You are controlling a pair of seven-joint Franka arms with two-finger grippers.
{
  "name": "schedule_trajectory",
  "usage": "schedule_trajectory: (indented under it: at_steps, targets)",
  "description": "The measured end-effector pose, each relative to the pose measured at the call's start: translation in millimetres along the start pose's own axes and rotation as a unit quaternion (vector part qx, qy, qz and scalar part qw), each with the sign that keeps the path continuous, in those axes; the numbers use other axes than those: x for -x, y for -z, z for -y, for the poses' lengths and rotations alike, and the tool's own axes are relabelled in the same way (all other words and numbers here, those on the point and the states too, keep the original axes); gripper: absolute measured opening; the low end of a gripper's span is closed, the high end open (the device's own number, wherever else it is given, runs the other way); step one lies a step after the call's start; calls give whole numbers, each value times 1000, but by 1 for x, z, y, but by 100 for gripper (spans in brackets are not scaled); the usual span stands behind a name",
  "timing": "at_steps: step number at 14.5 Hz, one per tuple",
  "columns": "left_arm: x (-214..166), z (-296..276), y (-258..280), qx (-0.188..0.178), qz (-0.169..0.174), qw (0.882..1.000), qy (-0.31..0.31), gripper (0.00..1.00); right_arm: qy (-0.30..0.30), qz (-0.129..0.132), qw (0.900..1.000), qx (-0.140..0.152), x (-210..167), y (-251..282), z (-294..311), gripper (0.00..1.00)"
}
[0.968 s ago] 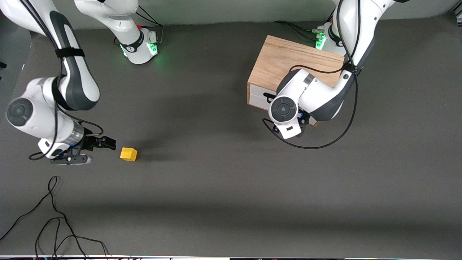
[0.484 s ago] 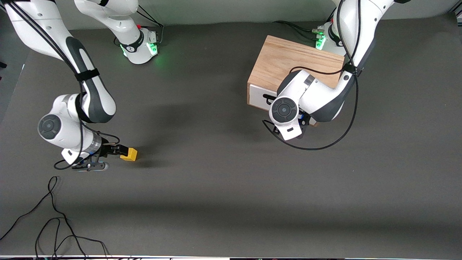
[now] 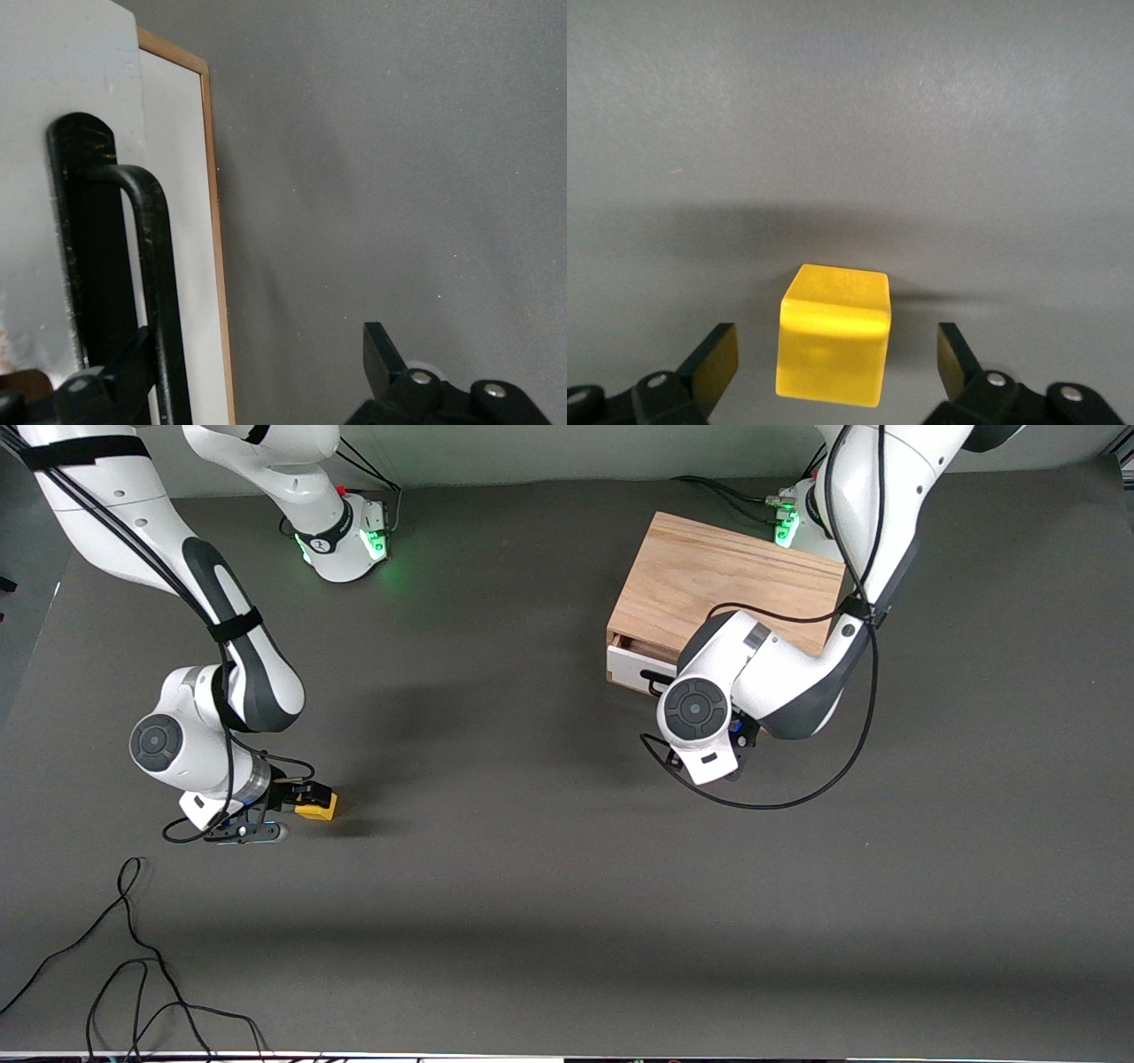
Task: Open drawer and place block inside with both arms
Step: 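Pull the drawer open with the left gripper while the right gripper grasps the cube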
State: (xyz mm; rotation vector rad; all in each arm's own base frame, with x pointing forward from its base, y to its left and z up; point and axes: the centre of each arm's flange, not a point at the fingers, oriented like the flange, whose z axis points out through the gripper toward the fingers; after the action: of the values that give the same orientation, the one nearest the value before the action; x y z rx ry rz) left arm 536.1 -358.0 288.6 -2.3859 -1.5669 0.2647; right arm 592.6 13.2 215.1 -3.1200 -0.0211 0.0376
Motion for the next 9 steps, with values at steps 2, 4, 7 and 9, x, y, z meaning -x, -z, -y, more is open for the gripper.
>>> schedule_trajectory:
  at_steps: [2, 4, 7, 9]
  targets:
    - [-1, -8, 7, 17, 2, 1000, 0, 100, -1, 1, 1000, 0, 1, -10, -1, 100]
    - [-2, -19, 14, 40, 3, 999, -1, 100, -1, 6, 1000, -1, 2, -18, -1, 100]
    - [0, -34, 21, 57, 9, 998, -1, 100, -1, 10, 1000, -1, 3, -23, -1, 96]
    - [0, -42, 24, 69, 7, 998, -3, 100, -1, 9, 1000, -1, 3, -24, -1, 78]
